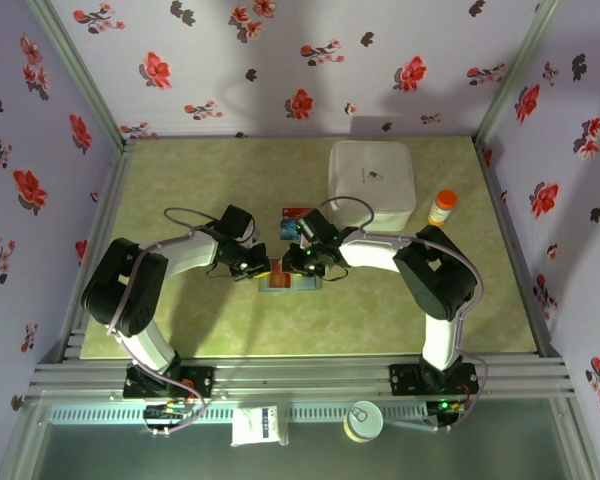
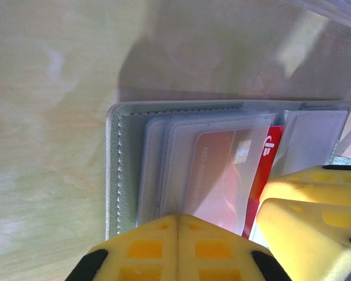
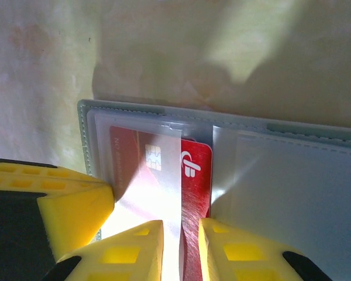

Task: Take the credit cards out of the card holder

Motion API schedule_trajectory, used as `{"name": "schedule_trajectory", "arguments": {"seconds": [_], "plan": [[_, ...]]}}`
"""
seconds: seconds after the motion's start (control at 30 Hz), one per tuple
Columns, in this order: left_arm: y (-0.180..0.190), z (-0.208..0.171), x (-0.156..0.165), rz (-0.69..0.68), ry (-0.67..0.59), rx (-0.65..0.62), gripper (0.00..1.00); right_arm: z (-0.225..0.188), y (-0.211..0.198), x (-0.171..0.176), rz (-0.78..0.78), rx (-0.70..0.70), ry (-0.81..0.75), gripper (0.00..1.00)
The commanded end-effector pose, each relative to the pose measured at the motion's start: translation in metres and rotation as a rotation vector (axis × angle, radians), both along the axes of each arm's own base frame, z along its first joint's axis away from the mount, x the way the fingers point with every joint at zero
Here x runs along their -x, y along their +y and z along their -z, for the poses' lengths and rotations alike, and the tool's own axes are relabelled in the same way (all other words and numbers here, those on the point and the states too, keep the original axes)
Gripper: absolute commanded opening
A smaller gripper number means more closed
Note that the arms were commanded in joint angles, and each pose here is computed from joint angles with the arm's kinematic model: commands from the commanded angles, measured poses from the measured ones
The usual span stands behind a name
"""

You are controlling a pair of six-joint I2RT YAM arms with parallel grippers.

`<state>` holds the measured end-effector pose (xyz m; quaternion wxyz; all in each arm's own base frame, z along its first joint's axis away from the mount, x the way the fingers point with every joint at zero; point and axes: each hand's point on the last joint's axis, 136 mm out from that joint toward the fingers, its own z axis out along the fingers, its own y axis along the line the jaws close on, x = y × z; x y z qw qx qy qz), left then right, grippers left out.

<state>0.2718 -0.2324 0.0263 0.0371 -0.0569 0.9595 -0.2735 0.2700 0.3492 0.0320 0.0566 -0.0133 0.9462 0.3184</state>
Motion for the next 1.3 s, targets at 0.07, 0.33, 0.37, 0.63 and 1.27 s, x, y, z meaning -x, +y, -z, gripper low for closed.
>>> {"name": "schedule_trajectory", "arguments": {"seconds": [0.07, 0.33, 0.37, 0.63, 1.27], "plan": [[0.004, 0.013, 0.01, 0.012, 0.042, -0.028, 0.03, 0.007, -0.009, 0.001, 0.02, 0.038, 0.018, 0.24], [0.004, 0.014, 0.01, 0.009, 0.042, -0.028, 0.03, -0.012, -0.003, 0.0, 0.012, -0.021, -0.014, 0.24], [0.004, 0.014, 0.01, 0.008, 0.045, -0.027, 0.03, -0.013, -0.004, 0.0, 0.014, -0.018, -0.014, 0.24], [0.004, 0.015, 0.01, 0.008, 0.046, -0.03, 0.03, -0.001, -0.013, 0.003, 0.025, 0.038, 0.004, 0.24], [0.005, 0.015, 0.012, 0.003, 0.049, -0.03, 0.03, 0.006, 0.001, 0.004, 0.003, -0.009, 0.047, 0.25]]}}
